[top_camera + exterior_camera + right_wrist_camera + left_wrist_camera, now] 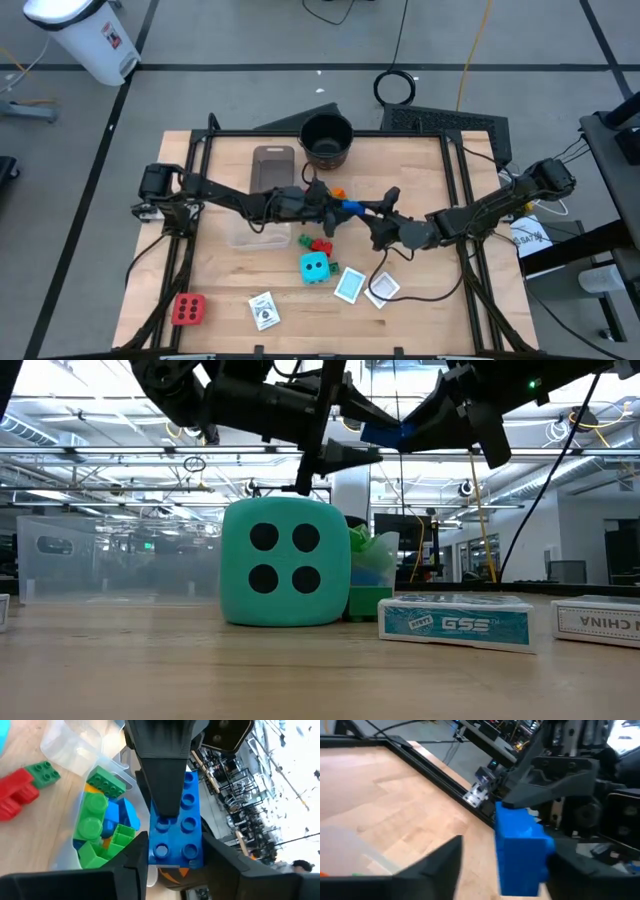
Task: Pick & Place Toys
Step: Put the blue game piece into the right transparent bin
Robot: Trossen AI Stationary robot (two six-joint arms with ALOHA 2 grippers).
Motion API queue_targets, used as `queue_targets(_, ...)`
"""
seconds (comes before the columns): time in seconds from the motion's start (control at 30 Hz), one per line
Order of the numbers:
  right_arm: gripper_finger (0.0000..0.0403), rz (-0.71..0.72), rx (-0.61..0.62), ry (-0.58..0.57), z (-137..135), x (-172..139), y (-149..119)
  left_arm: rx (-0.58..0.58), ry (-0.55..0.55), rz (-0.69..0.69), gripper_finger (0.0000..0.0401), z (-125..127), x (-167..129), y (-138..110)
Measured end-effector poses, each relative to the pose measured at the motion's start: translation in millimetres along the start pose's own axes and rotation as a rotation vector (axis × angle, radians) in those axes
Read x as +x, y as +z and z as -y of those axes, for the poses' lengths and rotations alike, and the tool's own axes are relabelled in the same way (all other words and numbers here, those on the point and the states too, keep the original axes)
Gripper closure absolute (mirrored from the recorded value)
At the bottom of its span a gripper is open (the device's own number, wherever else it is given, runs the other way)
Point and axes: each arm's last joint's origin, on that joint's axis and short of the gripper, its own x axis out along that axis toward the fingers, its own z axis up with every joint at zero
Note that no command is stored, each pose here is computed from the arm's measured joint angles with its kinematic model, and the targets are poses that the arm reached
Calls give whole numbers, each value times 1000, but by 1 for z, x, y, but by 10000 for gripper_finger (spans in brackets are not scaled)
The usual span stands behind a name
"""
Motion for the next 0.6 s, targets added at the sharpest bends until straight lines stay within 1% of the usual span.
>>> queue_targets(0.07, 262, 12, 55, 17, 0, 0, 0, -1, -11, 1, 228, 0, 0, 1)
queue_targets(0.13, 249, 27, 136, 41, -1, 0, 1, 4, -32, 4, 286, -1, 0, 4)
queue_targets(0.17, 243, 28, 186, 48, -1, 0, 1, 3, -37, 2, 309, -1, -1, 6)
queue_targets(0.23, 234, 41, 306, 80, -1, 0, 2, 6, -53, -5, 309, -1, -3, 11)
queue_targets(0.3, 227, 52, 384, 117, -2, 0, 2, 34, -48, -28, 309, 1, -8, 16)
queue_targets(0.37, 221, 49, 405, 127, -2, -1, 2, 55, -38, -43, 309, 3, -13, 21)
queue_targets(0.43, 217, 43, 409, 141, -3, -4, 1, 80, 11, -62, 309, 5, -23, 29)
queue_targets(0.53, 214, 39, 402, 212, -6, -11, -1, 107, 104, 13, 309, 9, -38, 45)
queue_targets(0.6, 215, 50, 428, 207, 0, -17, 0, 116, 158, -1, 309, 4, -45, 41)
